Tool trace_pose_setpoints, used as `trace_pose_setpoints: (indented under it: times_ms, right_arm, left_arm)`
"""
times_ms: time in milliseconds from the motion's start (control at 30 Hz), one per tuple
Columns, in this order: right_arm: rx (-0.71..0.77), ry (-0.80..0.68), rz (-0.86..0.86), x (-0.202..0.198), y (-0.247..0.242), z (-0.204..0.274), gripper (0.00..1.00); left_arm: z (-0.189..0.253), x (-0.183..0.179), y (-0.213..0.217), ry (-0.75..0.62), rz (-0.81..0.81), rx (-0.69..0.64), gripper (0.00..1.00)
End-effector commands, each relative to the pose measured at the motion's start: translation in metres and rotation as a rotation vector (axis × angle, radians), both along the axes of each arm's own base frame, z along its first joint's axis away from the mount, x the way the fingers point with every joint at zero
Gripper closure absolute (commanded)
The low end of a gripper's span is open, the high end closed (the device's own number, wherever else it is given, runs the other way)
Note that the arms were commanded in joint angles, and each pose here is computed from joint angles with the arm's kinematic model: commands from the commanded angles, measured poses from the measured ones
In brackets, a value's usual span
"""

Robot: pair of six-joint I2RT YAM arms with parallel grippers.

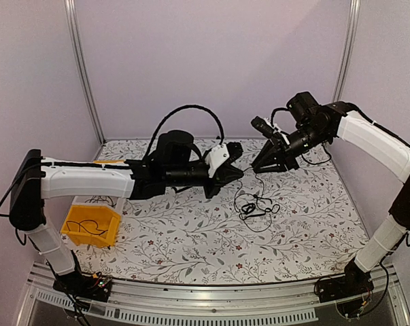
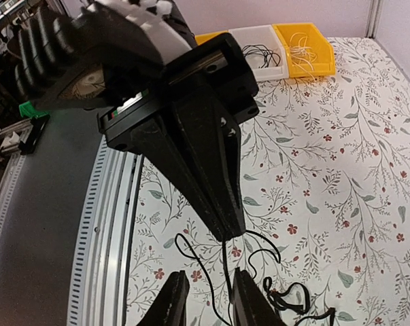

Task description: Untangle the cables

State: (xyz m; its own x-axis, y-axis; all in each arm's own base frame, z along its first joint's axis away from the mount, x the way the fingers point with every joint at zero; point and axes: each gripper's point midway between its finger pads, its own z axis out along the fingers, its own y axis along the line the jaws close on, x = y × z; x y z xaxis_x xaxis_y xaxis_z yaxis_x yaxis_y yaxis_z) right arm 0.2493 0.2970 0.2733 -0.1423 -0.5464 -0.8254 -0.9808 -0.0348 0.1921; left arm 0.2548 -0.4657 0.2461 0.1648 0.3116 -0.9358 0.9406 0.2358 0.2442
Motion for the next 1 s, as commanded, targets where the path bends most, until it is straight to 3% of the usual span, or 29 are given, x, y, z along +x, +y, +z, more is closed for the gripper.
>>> trace_pose_setpoints:
  times_ms: [0,200,467,700,833,967]
  right_arm:
    - [-0.012,-0.033,-0.008,-0.001,-0.005,0.001,0.68]
    - [0.011,-0.088,-0.186,0.036,-0.045,-0.030,0.47]
    - [-0.038,0.014,-0.292,0.059,-0.064,-0.098,0.43]
    - [-0.062,0.100,-0.285,0.059,-0.063,-0.128,0.42]
    - [-0.002,0.179,-0.229,0.046,-0.050,-0.128,0.37]
    - [-0.072,0.179,-0.188,0.036,-0.028,-0.148,0.36]
  left_arm:
    - [0.019,0.019,0.030,-0.013,0.130,0.016,1.00]
    - [0.032,0.029,0.104,0.022,0.369,0.167,1.00]
    - [0.065,0.028,0.217,0.057,0.720,0.286,1.00]
    - [0.110,0.011,0.301,0.037,0.955,0.191,1.00]
    - [0.118,0.001,0.305,0.043,0.915,0.102,1.00]
    - [0.107,0.008,0.310,0.044,0.958,0.160,1.00]
